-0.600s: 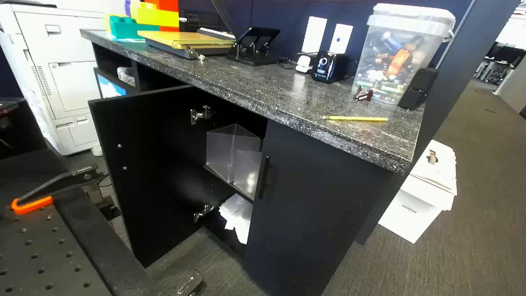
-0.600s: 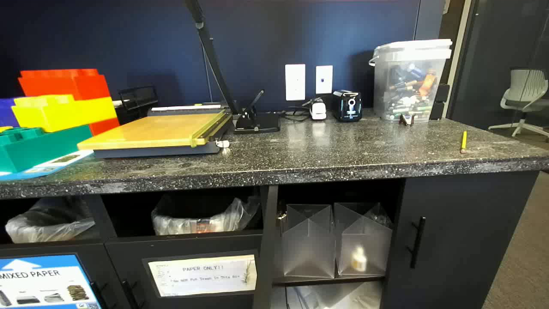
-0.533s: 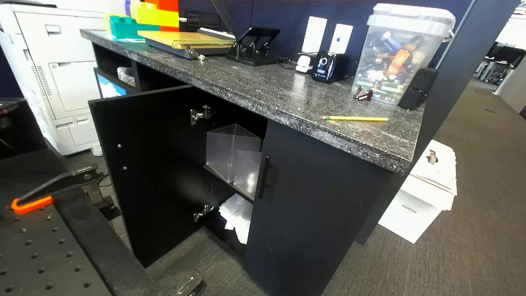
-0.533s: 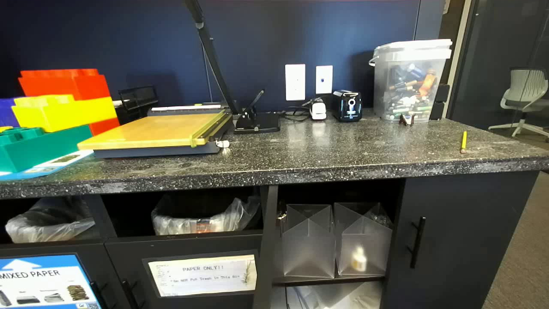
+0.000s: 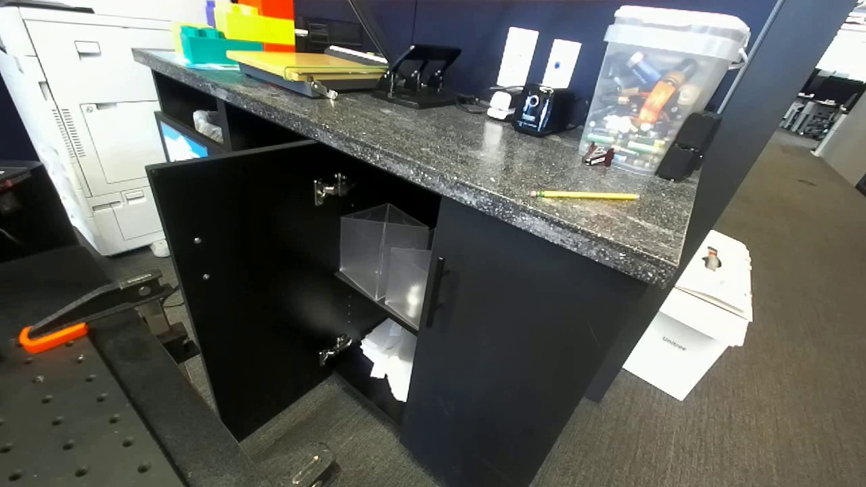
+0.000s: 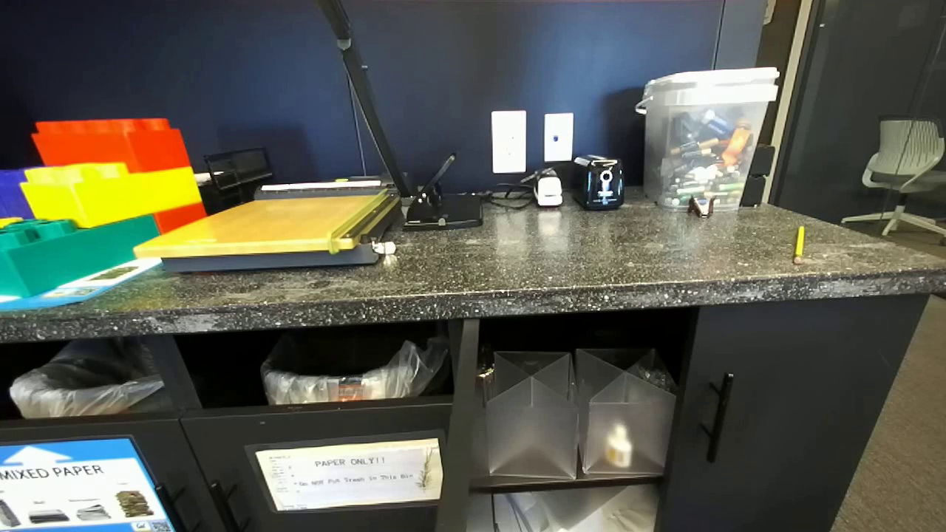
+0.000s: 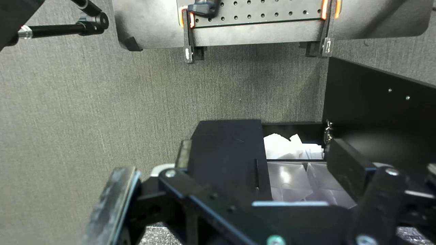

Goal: Move the yellow pencil to the left.

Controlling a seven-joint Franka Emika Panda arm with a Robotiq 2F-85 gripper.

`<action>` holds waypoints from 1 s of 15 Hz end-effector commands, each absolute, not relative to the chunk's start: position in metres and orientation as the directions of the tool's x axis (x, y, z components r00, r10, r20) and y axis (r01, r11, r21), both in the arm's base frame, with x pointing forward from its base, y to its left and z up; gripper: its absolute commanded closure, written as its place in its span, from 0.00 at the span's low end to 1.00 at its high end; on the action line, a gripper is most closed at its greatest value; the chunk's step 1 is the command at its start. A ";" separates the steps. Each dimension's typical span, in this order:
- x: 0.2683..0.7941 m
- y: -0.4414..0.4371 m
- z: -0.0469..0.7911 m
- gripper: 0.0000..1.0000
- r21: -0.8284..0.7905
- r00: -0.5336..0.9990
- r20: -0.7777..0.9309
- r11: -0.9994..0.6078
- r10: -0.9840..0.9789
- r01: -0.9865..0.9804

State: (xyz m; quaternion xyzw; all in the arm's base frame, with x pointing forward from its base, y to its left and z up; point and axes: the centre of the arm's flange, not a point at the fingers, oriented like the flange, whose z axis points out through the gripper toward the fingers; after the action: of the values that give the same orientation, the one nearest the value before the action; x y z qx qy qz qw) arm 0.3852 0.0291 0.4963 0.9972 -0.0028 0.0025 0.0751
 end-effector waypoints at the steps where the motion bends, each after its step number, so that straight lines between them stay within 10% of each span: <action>1: 0.443 0.012 0.518 0.00 0.071 0.998 0.029 -0.995 -0.063 -0.065; 15: 0.708 -0.061 0.474 0.00 -0.158 0.898 0.132 -0.904 -0.419 -0.398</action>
State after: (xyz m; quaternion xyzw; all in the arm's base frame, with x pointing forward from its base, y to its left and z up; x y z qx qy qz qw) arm 0.6354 -0.0563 0.4833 0.9794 -0.1792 0.0761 -0.0543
